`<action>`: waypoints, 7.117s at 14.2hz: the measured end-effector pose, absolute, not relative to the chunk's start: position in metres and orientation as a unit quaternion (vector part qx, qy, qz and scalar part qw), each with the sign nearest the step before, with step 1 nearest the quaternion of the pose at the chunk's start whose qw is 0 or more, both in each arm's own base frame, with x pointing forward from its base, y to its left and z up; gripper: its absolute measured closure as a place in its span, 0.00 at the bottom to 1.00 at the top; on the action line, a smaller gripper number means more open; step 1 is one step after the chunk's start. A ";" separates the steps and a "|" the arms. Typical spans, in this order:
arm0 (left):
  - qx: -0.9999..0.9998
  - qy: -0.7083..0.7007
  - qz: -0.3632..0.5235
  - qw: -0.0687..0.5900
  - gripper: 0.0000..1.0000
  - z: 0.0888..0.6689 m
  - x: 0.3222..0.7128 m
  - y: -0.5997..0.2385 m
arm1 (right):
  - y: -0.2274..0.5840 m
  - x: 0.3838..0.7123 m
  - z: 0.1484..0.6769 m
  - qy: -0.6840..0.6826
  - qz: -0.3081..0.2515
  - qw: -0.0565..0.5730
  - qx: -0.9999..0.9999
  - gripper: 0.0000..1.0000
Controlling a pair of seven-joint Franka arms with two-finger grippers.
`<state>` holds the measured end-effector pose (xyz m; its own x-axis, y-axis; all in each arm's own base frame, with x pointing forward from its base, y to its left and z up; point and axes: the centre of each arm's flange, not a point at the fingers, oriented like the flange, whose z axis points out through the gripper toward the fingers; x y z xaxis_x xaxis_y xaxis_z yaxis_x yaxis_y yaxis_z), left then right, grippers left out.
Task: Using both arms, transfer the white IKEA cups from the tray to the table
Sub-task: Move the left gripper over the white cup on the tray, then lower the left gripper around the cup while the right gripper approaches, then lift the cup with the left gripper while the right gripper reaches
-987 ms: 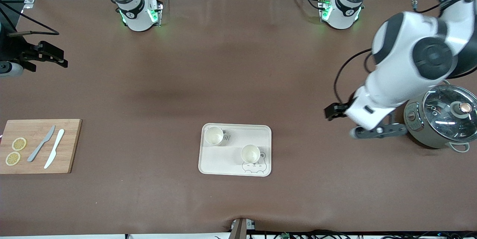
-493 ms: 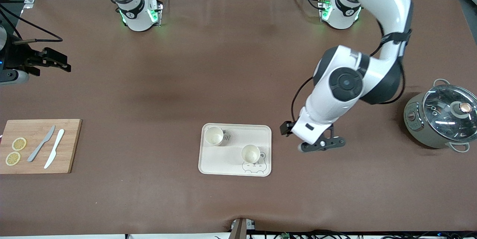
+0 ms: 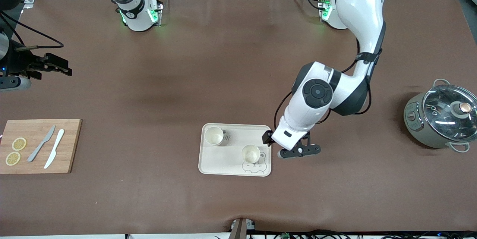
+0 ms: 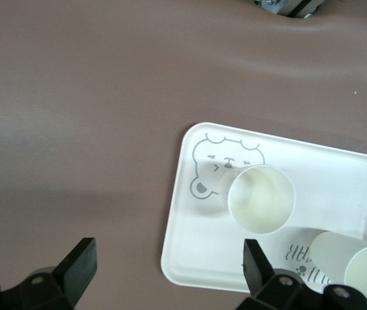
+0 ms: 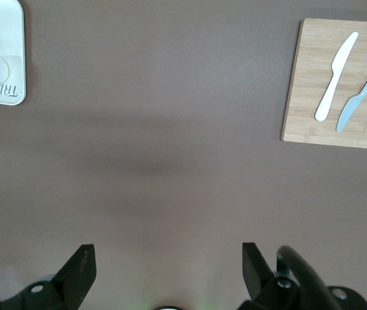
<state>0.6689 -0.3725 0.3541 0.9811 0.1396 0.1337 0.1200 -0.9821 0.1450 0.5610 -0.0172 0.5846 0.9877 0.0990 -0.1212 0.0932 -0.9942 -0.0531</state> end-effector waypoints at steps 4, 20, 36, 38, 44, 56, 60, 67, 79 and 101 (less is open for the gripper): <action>0.992 0.056 0.086 0.079 0.00 0.321 0.668 -0.391 | -0.018 0.571 0.577 -0.048 0.066 0.024 -0.996 0.00; 0.983 0.049 0.134 0.112 0.00 0.275 0.672 -0.409 | -0.003 0.613 0.494 -0.018 0.098 0.023 -0.995 0.00; 0.979 0.050 0.152 0.123 0.00 0.235 0.674 -0.410 | 0.045 0.623 0.475 0.049 0.097 0.029 -0.994 0.00; 0.981 0.050 0.147 0.120 0.00 0.226 0.673 -0.410 | 0.053 0.625 0.469 0.058 0.101 0.038 -0.993 0.00; 0.983 0.041 0.142 0.106 0.00 0.207 0.670 -0.409 | 0.073 0.627 0.462 0.082 0.101 0.044 -0.991 0.00; 0.983 0.035 0.145 0.105 0.03 0.209 0.668 -0.415 | 0.130 0.639 0.436 0.126 0.075 0.041 -0.988 0.00; 0.983 0.035 0.147 0.106 0.31 0.212 0.668 -0.415 | 0.151 0.642 0.422 0.144 0.067 0.041 -0.986 0.00; 0.982 0.035 0.149 0.108 0.68 0.216 0.669 -0.415 | 0.170 0.643 0.409 0.163 0.066 0.039 -0.984 0.00; 0.982 0.037 0.148 0.107 0.96 0.216 0.669 -0.416 | 0.246 0.640 0.351 0.249 0.057 0.034 -0.966 0.00; 0.999 0.005 0.018 0.043 0.96 0.465 0.671 -0.221 | 0.337 0.639 0.287 0.333 0.030 0.051 -0.941 0.00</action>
<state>0.6709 -0.2208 0.4651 0.9993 0.0120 0.0362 0.0088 -0.9963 0.0853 0.6392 0.3368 0.2873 0.7766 -0.6234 -0.0905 -0.6295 -0.7733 -0.0758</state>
